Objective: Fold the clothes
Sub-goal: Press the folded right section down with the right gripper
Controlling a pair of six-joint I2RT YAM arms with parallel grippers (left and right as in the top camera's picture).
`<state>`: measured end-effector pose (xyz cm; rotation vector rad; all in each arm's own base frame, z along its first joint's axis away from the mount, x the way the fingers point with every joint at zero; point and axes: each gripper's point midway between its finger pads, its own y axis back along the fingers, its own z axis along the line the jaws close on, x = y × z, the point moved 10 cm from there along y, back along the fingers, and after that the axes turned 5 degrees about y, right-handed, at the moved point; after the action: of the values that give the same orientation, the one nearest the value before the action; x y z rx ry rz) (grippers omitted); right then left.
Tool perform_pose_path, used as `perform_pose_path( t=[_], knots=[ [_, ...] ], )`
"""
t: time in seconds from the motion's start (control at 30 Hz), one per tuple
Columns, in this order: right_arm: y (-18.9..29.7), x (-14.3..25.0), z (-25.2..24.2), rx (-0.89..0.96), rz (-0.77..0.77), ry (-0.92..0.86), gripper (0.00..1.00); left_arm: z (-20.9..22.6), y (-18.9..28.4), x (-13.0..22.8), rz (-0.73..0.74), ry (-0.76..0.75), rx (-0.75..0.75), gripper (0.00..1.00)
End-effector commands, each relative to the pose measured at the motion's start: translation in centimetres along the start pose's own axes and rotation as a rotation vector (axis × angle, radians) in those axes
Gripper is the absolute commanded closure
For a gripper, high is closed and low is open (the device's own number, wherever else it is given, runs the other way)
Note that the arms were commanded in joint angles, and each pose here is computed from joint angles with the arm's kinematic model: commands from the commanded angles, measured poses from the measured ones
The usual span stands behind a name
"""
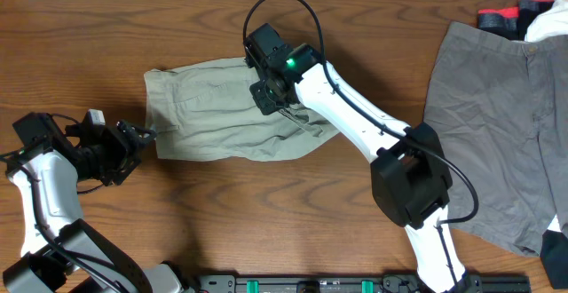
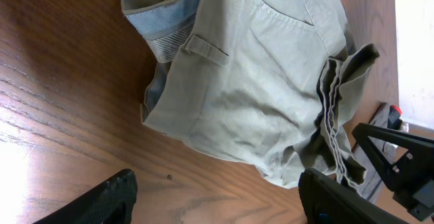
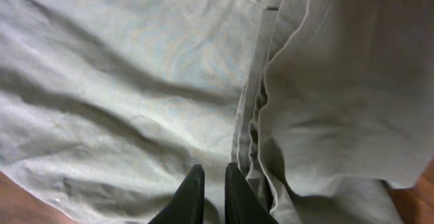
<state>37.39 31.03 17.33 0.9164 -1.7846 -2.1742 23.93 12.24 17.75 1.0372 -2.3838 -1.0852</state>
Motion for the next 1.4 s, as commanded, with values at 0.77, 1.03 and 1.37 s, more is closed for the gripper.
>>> perform_pose_path(
  t=[0.77, 1.03, 1.37],
  knots=[
    [6.0, 4.6, -5.9, -0.133, 0.205, 0.26, 0.3, -0.2, 0.1, -0.3, -0.01, -0.017, 0.02, 0.22],
    [1.8, 7.4, -4.4, 0.049, 0.316, 0.36, 0.23, -0.2, 0.1, -0.3, -0.014, -0.02, 0.021, 0.22],
    [1.0, 7.4, -3.4, 0.171, 0.294, 0.32, 0.76, -0.2, 0.1, -0.3, -0.014, -0.02, 0.021, 0.22]
  ],
)
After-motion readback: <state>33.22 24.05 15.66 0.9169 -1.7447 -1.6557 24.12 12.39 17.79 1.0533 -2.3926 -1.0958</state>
